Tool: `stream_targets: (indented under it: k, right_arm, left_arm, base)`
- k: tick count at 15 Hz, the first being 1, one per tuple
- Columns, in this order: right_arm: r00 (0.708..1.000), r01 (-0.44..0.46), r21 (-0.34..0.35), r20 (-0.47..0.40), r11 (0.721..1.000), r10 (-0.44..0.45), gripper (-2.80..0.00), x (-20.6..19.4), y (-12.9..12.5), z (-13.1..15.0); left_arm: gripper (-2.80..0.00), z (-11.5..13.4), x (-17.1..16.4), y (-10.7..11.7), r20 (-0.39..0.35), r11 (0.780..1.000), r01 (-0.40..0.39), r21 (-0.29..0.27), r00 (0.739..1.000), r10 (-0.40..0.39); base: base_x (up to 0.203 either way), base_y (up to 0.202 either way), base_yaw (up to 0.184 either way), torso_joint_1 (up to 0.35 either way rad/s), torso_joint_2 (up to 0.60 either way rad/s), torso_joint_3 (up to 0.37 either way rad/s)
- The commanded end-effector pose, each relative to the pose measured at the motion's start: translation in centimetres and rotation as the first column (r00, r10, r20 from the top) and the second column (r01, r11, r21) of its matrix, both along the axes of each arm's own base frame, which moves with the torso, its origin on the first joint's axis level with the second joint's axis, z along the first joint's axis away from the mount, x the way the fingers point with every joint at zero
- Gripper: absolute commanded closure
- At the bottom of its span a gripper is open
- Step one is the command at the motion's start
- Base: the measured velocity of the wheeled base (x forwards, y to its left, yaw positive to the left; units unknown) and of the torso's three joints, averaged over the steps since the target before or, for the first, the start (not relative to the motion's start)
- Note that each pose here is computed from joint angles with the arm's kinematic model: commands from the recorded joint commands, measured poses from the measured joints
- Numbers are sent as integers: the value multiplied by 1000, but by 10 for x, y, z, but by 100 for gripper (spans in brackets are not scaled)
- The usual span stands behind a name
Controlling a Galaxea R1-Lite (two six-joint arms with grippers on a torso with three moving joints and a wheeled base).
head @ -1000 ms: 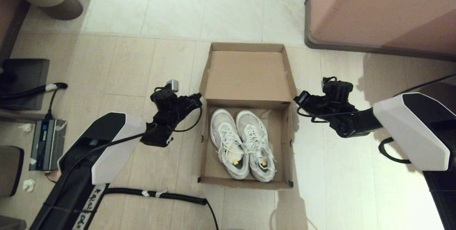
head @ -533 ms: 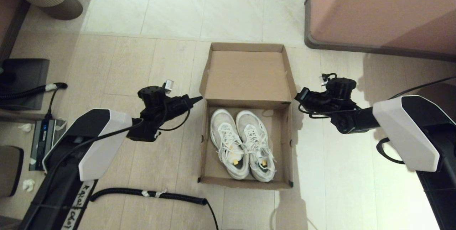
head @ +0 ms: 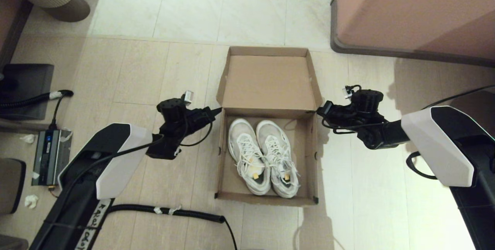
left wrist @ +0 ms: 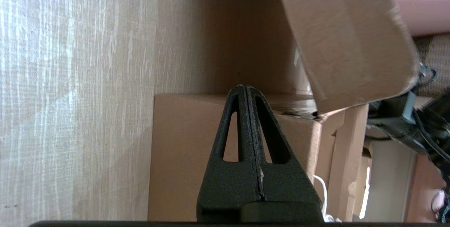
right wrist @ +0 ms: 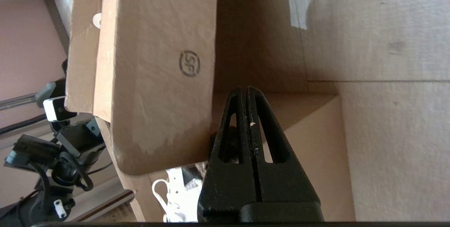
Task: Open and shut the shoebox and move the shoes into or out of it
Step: Close the shoe box
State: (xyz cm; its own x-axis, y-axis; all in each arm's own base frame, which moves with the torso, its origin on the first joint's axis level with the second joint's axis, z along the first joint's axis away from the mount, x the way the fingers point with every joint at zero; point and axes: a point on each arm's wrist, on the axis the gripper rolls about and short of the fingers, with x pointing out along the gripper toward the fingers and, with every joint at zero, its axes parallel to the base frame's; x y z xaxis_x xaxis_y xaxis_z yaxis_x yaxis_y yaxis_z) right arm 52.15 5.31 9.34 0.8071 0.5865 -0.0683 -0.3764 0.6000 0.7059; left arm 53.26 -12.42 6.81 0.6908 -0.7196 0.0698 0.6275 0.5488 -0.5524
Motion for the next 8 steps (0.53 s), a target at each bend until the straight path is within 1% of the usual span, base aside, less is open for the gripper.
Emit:
stream_targets:
  k: [1, 4, 6, 8]
  right_arm:
    - [1000, -3, 1, -4, 1000, 3, 0, -2, 0, 0]
    - [1000, -4, -8, -24, 1000, 4, 0, -7, 0, -3]
    - [999, -5, -11, -42, 1000, 4, 0, -12, -1, -6]
    - [998, -6, -16, -55, 1000, 5, 0, -19, -1, -10]
  left_arm:
    - [0, -4, -2, -6, -14, 1000, 15, 0, 1000, -15]
    - [0, -5, -13, -14, -43, 1000, 7, 24, 999, -6]
    - [0, -11, -25, -17, -67, 997, 13, 70, 998, -9]
    - [0, -13, -36, -18, -86, 995, 21, 101, 996, -12]
  base:
    - [0, 0, 0, 0, 0, 0]
    - [0, 0, 0, 0, 0, 0]
    - [0, 0, 0, 0, 0, 0]
    - [0, 0, 0, 0, 0, 0]
